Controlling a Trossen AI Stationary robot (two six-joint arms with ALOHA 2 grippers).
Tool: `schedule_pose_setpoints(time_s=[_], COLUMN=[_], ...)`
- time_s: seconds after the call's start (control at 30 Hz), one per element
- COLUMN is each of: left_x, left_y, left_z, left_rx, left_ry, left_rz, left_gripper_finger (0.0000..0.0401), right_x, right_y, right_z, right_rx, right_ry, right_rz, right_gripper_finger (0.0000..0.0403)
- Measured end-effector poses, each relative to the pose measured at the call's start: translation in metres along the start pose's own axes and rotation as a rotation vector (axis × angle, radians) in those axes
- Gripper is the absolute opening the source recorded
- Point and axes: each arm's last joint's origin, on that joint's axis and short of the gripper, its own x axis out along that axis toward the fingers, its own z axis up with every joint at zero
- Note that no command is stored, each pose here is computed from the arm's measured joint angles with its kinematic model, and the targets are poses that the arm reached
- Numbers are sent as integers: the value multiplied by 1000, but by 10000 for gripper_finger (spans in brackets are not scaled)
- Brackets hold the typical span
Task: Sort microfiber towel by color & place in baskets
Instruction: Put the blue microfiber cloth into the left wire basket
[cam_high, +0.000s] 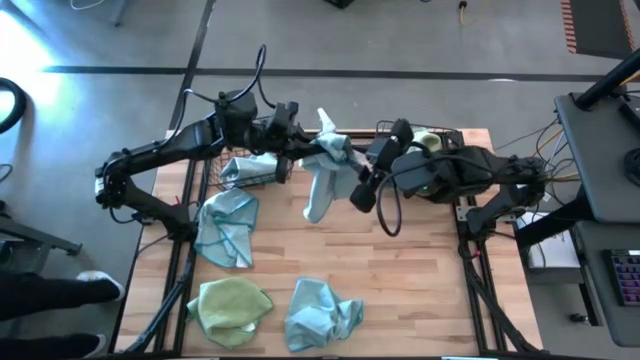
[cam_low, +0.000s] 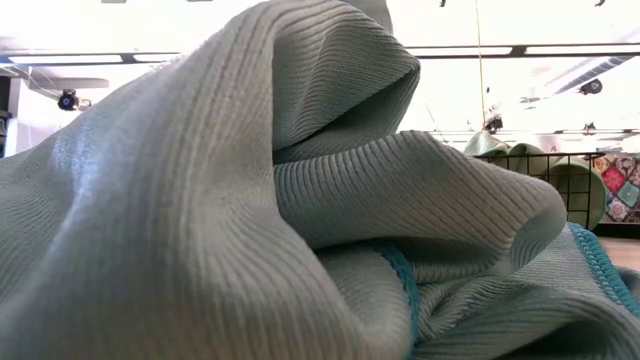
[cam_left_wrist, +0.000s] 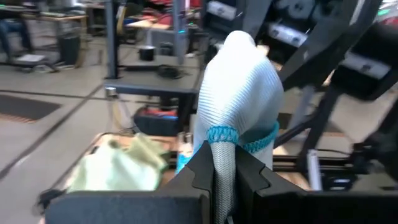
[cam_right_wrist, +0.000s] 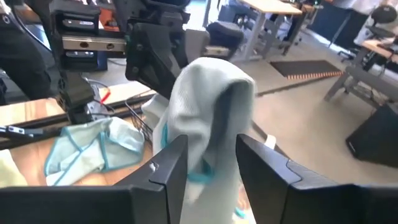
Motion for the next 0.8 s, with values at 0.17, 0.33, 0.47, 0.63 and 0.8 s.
schedule_pose_setpoints(time_s=[0.17,0.33,0.47,0.63,0.8], left_x=[-13,-36,-59,-88,-115], left_y=[4,9,11,7,3], left_z=[1,6,12,15,14], left_rx=[28,41,58,91,107], left_ry=[35,52,55,85,147], left_rz=[99,215,322,480,678], left_gripper_finger=[4,4,4,4,4], right_x=[-10,-13,-13,-11,-11], right_y=[-10,-13,-13,-12,-12], right_z=[0,-4,-6,-7,-7], right_rx=[35,52,46,40,40], right_ry=[48,88,107,113,113], right_rz=[-12,-23,-29,-31,-31], right_gripper_finger=[127,129,127,123,125])
